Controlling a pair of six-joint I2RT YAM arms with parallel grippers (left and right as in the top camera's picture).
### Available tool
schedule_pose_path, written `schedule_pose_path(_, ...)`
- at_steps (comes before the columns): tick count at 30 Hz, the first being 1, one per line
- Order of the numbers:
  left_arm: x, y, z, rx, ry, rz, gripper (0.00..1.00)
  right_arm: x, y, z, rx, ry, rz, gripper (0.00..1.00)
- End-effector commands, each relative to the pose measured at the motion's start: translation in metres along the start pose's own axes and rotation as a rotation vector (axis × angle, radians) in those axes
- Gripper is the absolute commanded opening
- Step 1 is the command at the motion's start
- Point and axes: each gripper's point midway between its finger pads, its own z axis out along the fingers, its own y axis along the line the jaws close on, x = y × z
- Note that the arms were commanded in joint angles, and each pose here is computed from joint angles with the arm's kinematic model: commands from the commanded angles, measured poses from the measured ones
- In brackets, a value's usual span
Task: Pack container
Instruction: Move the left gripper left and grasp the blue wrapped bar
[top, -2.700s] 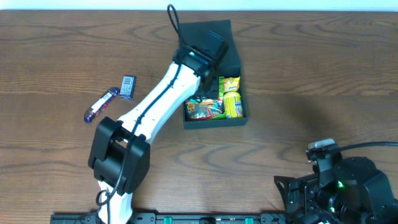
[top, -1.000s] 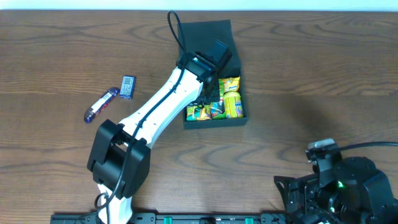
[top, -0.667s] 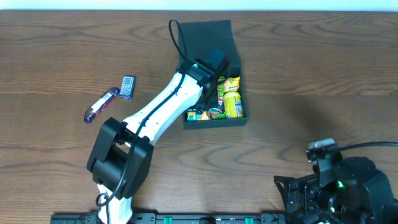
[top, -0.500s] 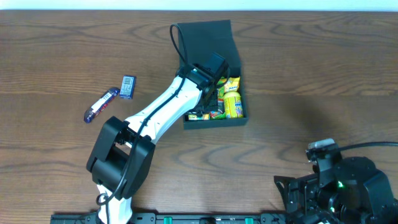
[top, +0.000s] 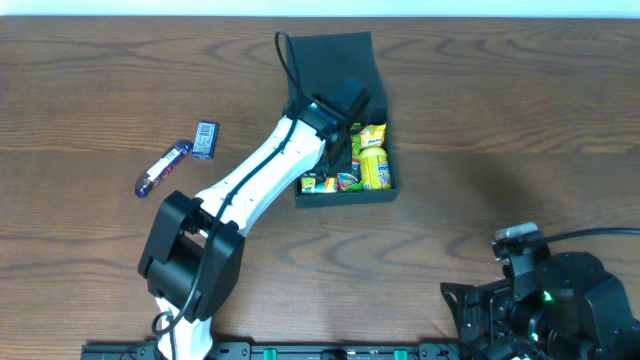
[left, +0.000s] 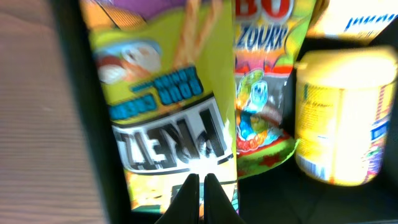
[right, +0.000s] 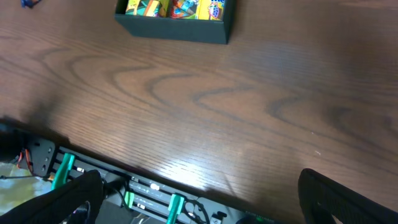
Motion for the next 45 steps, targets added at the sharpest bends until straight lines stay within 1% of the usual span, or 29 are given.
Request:
schedule_pose_path(1,-0.02,0.006,-0.019,-0.054,-0.091,0.017,0.06,-0.003,0.0,-0.003,0.002,-0.014,-0.011,0.99)
schedule_pose_path(7,-0.018,0.024,-0.021,-0.136,-0.091,0.011,0.06,-0.003,0.0,-0.003,0.002,-0.014,-0.011,0.99)
schedule_pose_path(12,-0.031,0.054,-0.037,-0.163,-0.118,-0.059,0.06,-0.003,0.0,-0.003,0.002,-0.014,-0.011,0.99)
schedule_pose_path(16,-0.048,0.092,-0.061,-0.185,-0.162,-0.064,0.06,-0.003,0.0,-0.003,0.002,-0.014,-0.011,0.99)
schedule_pose_path(19,-0.059,0.122,-0.077,-0.205,-0.187,-0.015,0.06,-0.003,0.0,-0.003,0.002,-0.014,-0.011,0.99)
schedule_pose_path(21,-0.063,0.143,-0.082,-0.222,-0.183,0.012,0.06,-0.003,0.0,-0.003,0.002,-0.014,-0.011,0.99)
schedule_pose_path(25,-0.062,0.19,-0.085,-0.254,-0.131,0.01,0.06,-0.003,0.0,-0.003,0.002,-0.014,-0.011,0.99)
schedule_pose_path(30,-0.052,0.236,-0.084,-0.209,-0.047,0.029,0.06,-0.003,0.0,-0.003,0.002,-0.014,-0.011,0.99)
schedule_pose_path(33,-0.043,0.256,-0.085,-0.145,-0.005,0.055,0.06,-0.003,0.0,-0.003,0.002,-0.014,-0.011,0.99)
schedule_pose_path(35,-0.036,0.269,-0.085,-0.089,0.016,0.106,0.06,-0.003,0.0,-0.003,0.002,-0.014,-0.011,0.99)
schedule_pose_path(40,-0.025,0.298,-0.076,-0.041,0.032,0.161,0.06,-0.003,0.0,-0.003,0.002,-0.014,-0.011,0.99)
schedule_pose_path(41,-0.024,0.301,-0.072,-0.012,0.025,0.173,0.21,-0.003,0.0,-0.003,0.002,-0.014,-0.011,0.99)
schedule_pose_path(42,-0.022,0.305,-0.066,0.009,0.016,0.182,0.4,-0.003,0.0,-0.003,0.002,-0.014,-0.011,0.99)
schedule_pose_path(44,-0.02,0.313,-0.055,0.007,0.009,0.188,0.59,-0.003,0.0,-0.003,0.002,-0.014,-0.011,0.99)
schedule_pose_path(45,-0.019,0.317,-0.049,0.004,0.004,0.199,0.64,-0.003,0.0,-0.003,0.002,-0.013,-0.011,0.99)
